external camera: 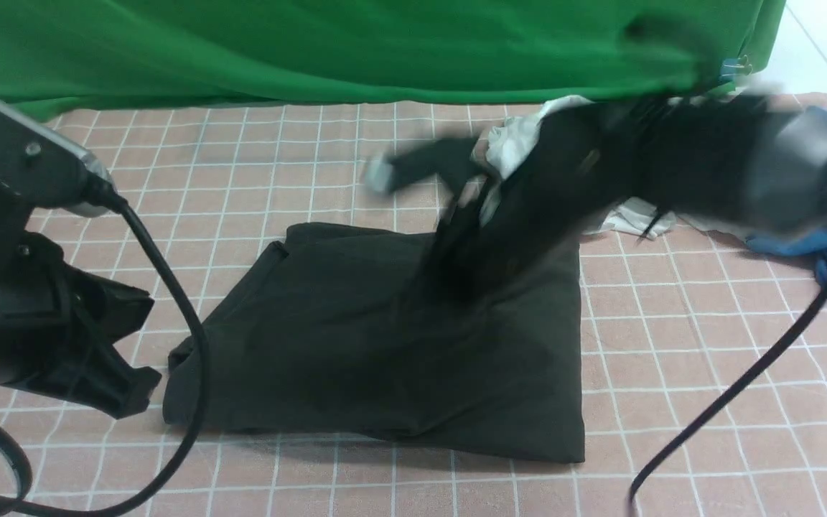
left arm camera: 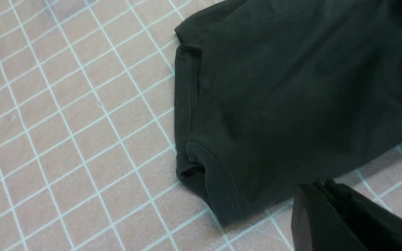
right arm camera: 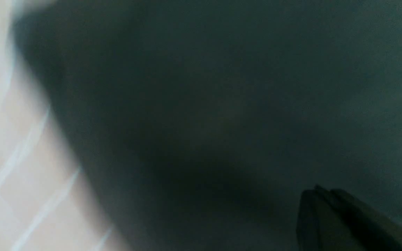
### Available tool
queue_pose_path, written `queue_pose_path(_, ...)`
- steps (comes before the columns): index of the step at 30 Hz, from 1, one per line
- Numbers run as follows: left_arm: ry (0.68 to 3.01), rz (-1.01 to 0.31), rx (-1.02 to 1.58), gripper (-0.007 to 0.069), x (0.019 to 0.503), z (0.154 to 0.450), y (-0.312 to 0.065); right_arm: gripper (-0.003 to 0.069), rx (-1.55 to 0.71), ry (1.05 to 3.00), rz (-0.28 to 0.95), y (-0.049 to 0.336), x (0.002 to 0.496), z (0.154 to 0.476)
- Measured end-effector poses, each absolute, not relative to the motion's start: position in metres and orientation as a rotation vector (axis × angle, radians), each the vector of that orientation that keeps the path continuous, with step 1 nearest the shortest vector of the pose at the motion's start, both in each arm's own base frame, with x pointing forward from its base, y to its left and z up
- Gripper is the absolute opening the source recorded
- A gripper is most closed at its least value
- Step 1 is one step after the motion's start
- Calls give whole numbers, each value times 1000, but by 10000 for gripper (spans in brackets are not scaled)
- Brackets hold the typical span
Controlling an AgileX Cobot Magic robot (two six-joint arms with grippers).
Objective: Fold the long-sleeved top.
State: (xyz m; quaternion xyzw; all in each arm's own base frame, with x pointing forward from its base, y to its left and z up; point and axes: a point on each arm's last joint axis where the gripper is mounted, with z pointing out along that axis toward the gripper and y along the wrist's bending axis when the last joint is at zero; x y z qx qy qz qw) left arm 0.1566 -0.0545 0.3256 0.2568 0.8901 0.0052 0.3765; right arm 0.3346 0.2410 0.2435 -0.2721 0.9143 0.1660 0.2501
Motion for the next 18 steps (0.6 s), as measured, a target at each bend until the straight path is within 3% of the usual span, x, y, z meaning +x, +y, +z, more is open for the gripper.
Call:
queue_pose_path(4,2234,13,660,20,159,328,-56,36,-602,2467,411,215,365,232)
queue_pose_path(7,2170,5,651,20,160,333,-57,39,-466,2535,353,185,397,189)
queue_pose_path(11,2082,-7,637,20,151,345,-54,40,-378,2613,319,160,411,160)
queue_pose_path(15,1955,-23,602,20,135,356,-48,40,-350,2614,316,148,412,170)
queue_pose_path(17,1881,-32,579,20,121,360,-43,40,-353,2602,318,144,409,185)
queue_pose_path(18,1803,-44,555,20,109,361,-39,41,-368,2574,325,141,401,211)
